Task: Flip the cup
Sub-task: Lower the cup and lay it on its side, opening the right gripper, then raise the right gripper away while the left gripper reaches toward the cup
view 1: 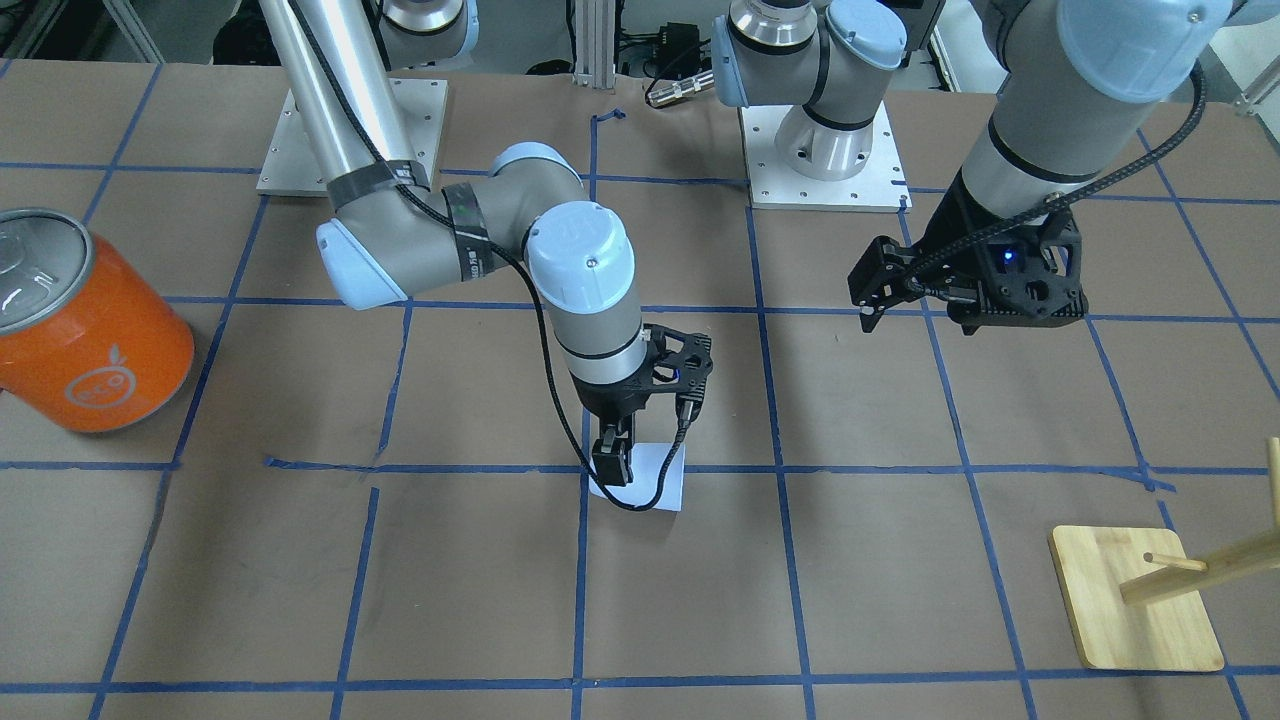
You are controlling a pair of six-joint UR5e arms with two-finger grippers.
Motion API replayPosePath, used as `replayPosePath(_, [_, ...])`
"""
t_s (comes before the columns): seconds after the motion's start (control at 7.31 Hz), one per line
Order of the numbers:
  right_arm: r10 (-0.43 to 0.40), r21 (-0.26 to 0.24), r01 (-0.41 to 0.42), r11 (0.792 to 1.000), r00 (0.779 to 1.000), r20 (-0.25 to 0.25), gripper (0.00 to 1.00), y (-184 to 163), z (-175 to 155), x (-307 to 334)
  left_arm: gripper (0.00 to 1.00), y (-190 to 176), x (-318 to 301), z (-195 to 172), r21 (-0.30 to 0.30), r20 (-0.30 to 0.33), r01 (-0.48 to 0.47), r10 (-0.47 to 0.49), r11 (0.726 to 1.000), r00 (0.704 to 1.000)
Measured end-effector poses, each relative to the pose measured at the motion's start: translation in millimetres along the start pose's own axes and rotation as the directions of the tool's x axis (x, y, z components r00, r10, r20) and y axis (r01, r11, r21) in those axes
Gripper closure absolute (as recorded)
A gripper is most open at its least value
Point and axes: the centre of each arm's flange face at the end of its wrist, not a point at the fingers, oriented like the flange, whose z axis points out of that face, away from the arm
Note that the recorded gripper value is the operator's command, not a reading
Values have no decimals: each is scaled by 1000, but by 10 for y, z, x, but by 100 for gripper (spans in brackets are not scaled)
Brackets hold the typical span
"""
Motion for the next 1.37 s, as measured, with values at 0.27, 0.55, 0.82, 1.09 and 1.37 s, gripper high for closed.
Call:
replayPosePath(0.27, [160, 11, -161, 987, 987, 14, 0, 607, -695, 352, 0, 7, 0, -10, 2, 1, 0, 0, 1000, 1000])
replayPosePath(0.55, [350, -11, -350, 937, 936, 34, 0, 1311, -1501, 470, 0, 4, 6, -2, 1, -5, 5, -5, 1000, 1000])
replayPosePath(0.82, [554, -69, -551, 831, 833, 18, 0, 1680, -2156, 216, 0, -6, 26, 157, -25, -23, 15, -16, 1000, 1000])
replayPosePath(1.09, [725, -46, -729, 683, 684, -80, 0, 1760, -2697, -58, 0, -53, 42, 419, -12, -39, 21, -21, 1000, 999])
replayPosePath(1.37, [832, 7, -841, 541, 534, -150, 0, 1773, -2994, -89, 0, -154, 143, 802, 0, -154, 18, -18, 1000, 988])
